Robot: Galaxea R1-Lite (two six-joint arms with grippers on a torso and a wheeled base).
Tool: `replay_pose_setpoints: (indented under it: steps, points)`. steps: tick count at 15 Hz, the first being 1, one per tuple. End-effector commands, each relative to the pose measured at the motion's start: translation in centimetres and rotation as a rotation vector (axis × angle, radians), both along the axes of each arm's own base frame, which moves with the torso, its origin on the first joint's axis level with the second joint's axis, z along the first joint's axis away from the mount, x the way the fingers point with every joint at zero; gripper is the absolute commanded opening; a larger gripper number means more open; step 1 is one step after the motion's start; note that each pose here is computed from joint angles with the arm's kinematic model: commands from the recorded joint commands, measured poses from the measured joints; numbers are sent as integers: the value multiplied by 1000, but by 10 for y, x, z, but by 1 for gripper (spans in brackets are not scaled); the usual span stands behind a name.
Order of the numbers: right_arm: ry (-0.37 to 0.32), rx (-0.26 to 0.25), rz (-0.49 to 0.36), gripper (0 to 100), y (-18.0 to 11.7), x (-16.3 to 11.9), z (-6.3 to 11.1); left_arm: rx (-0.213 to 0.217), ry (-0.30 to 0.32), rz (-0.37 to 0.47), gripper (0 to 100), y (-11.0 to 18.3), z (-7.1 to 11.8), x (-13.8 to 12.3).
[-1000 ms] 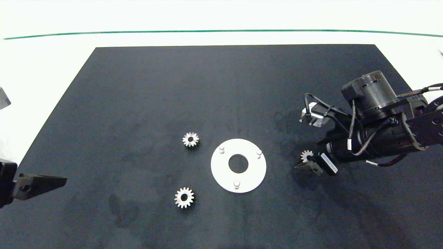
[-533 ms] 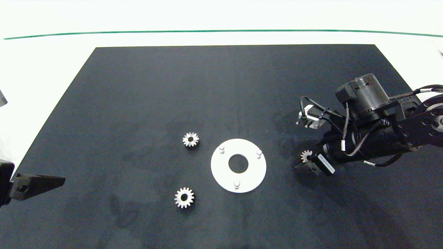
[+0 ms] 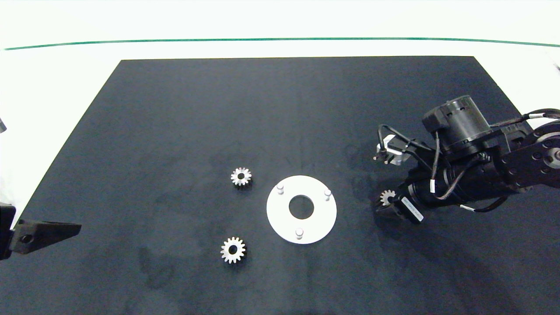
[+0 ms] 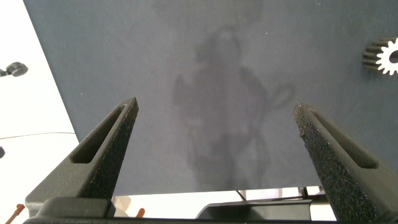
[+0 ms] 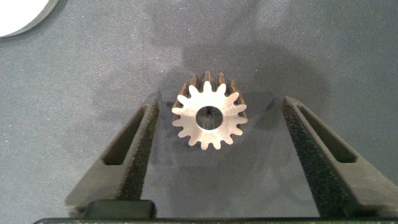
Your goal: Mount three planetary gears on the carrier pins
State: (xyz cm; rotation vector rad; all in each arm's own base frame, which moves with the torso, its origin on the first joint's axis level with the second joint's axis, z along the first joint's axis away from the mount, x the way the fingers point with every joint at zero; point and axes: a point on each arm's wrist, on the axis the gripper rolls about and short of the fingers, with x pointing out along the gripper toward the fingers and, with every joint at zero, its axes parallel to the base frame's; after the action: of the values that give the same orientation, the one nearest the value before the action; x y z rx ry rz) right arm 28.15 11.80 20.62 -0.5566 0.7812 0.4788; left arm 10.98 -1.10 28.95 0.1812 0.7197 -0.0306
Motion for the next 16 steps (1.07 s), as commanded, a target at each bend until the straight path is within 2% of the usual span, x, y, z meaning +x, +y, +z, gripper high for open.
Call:
replay_pose_setpoints:
  steps: [1, 16]
  points:
    - [3, -8, 1, 72, 0, 0, -1, 1, 2, 1, 100, 0, 0, -1]
    - [12, -19, 12, 42, 5, -1, -4, 0, -32, -3, 100, 1, 4, -10]
